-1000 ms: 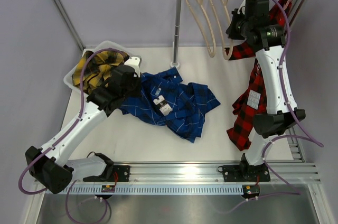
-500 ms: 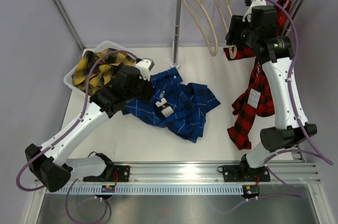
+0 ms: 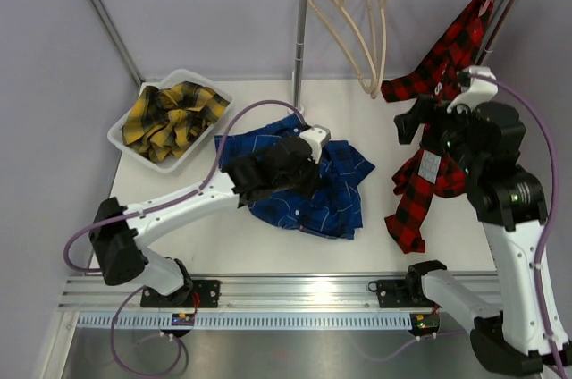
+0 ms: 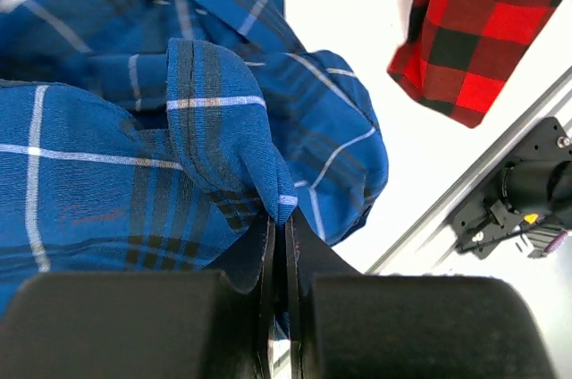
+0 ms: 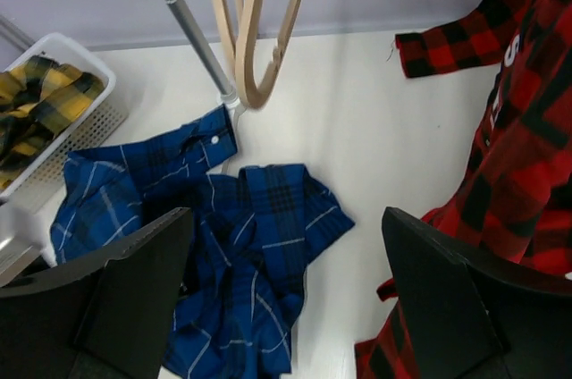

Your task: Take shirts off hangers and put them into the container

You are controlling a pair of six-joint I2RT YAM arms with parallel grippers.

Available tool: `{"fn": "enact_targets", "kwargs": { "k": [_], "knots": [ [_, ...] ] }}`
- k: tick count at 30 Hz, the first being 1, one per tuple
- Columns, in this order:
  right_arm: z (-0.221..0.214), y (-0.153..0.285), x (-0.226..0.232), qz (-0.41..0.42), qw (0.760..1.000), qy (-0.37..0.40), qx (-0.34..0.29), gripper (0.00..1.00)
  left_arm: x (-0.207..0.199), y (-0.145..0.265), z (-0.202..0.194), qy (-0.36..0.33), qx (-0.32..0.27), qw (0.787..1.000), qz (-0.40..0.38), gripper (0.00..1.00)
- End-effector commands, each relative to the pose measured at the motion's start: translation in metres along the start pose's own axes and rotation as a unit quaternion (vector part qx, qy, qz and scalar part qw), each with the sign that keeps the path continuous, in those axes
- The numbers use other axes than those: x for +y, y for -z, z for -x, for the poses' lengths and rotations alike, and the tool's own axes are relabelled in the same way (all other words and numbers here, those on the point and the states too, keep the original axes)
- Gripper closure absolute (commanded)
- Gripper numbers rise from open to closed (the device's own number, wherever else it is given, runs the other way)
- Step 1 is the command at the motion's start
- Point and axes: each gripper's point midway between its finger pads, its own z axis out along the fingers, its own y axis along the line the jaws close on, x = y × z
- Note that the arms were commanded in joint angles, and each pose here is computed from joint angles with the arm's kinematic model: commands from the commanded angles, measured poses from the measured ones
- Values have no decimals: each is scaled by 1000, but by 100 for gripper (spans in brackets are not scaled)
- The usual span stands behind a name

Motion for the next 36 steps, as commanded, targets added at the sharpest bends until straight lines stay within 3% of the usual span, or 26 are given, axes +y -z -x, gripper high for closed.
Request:
{"fn": "enact_targets", "kwargs": {
  "k": [1, 5, 6, 9, 10, 12, 20, 24, 26, 29, 30, 33, 36],
  "knots": [
    [-18, 16, 12, 44, 999, -24, -17, 4, 3, -43, -2, 32, -23, 999, 22, 97],
    [-42, 34, 10, 56, 997, -37, -27, 3, 30, -80, -34, 53, -6, 995, 82, 67],
    [-52, 33, 8, 55, 998, -38, -20, 3, 35, -85, -39, 59, -5, 994, 94, 52],
    [-60, 45, 10, 67, 996, -52, -35, 2, 49, -96, -53, 84, -5, 988, 128, 23],
    [-60, 52, 12, 75, 995, -56, -45, 2, 54, -98, -57, 88, -6, 986, 138, 8],
    [-67, 54, 13, 81, 994, -56, -45, 2, 66, -101, -67, 96, -4, 982, 165, 1],
    [-78, 55, 14, 93, 993, -51, -45, 2, 92, -131, -105, 87, 33, 970, 223, 1],
    [-81, 54, 13, 92, 994, -47, -45, 1, 103, -144, -128, 94, 50, 965, 240, 4],
    [-81, 55, 14, 95, 993, -45, -48, 1, 108, -147, -141, 100, 60, 962, 248, 16],
    [-79, 57, 15, 98, 993, -44, -53, 1, 114, -149, -153, 105, 69, 958, 257, 41],
    [-78, 58, 15, 99, 993, -44, -55, 1, 115, -149, -155, 107, 70, 957, 259, 66],
    [-80, 57, 16, 102, 992, -44, -53, 1, 119, -143, -157, 106, 68, 956, 264, 100],
    [-80, 57, 17, 105, 992, -43, -53, 1, 119, -130, -140, 84, 51, 961, 257, 100]
  ]
}}
